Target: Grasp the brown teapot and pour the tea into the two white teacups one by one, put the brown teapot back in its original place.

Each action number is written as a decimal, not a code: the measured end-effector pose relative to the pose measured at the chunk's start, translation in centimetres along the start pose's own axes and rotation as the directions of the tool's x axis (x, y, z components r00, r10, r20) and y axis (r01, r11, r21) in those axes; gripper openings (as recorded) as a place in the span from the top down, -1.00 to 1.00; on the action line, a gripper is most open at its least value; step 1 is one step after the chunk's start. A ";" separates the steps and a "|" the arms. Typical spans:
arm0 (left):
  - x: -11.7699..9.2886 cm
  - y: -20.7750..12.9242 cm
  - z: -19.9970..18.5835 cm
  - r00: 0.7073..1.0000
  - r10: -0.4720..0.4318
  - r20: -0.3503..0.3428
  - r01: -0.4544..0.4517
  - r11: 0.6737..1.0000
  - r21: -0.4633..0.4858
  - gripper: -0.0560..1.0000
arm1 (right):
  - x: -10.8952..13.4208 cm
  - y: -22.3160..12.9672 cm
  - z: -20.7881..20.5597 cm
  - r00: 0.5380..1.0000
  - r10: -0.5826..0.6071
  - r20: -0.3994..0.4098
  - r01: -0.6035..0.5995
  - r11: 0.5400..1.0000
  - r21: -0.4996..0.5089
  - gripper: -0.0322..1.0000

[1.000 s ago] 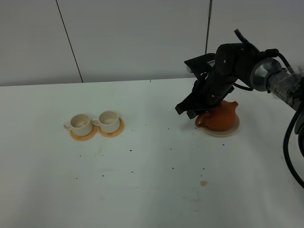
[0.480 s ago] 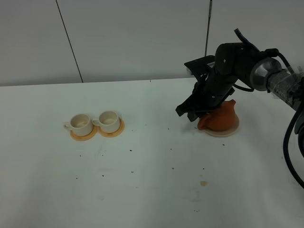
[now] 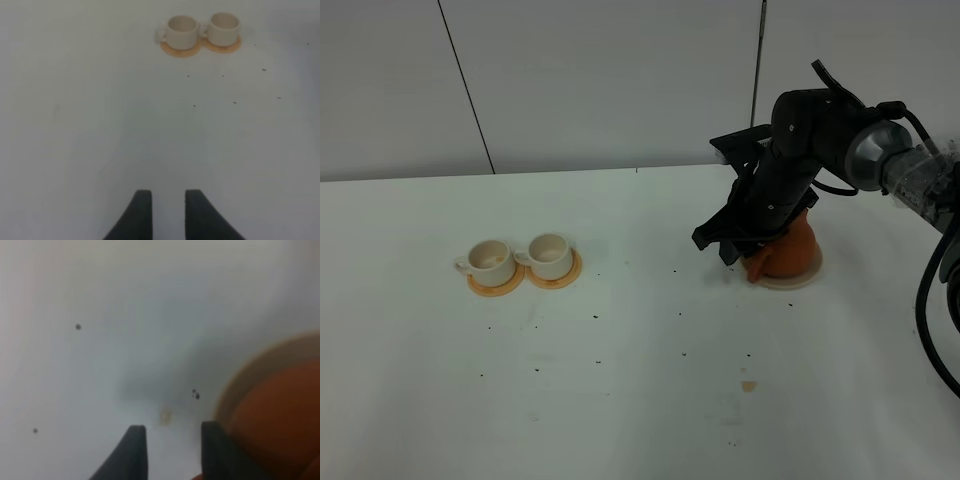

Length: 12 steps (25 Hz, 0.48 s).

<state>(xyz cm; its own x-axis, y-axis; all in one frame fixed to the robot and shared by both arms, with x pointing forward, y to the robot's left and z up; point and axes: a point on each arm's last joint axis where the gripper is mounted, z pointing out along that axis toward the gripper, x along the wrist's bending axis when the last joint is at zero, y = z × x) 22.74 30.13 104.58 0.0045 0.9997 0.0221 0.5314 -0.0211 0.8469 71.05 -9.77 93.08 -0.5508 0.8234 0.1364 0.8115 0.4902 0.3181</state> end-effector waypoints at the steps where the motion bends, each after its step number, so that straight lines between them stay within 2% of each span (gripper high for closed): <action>1: 0.0 0.0 0.0 1.000 0.000 0.000 0.000 1.000 0.000 0.45 | 0.0 0.0 0.0 1.000 0.004 0.002 -0.004 1.000 0.004 0.44; 12: 0.0 0.0 0.0 1.000 0.000 0.000 0.000 1.000 0.000 0.45 | 0.1 -0.7 0.0 0.999 0.010 0.032 -0.013 0.996 0.085 0.44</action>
<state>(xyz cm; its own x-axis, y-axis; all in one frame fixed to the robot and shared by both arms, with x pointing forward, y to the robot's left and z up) 22.74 30.13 104.58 0.0045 0.9997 0.0221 0.5314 -0.0211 0.8469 70.43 -10.04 92.82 -0.5358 0.8372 0.1092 0.8322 0.5018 0.2357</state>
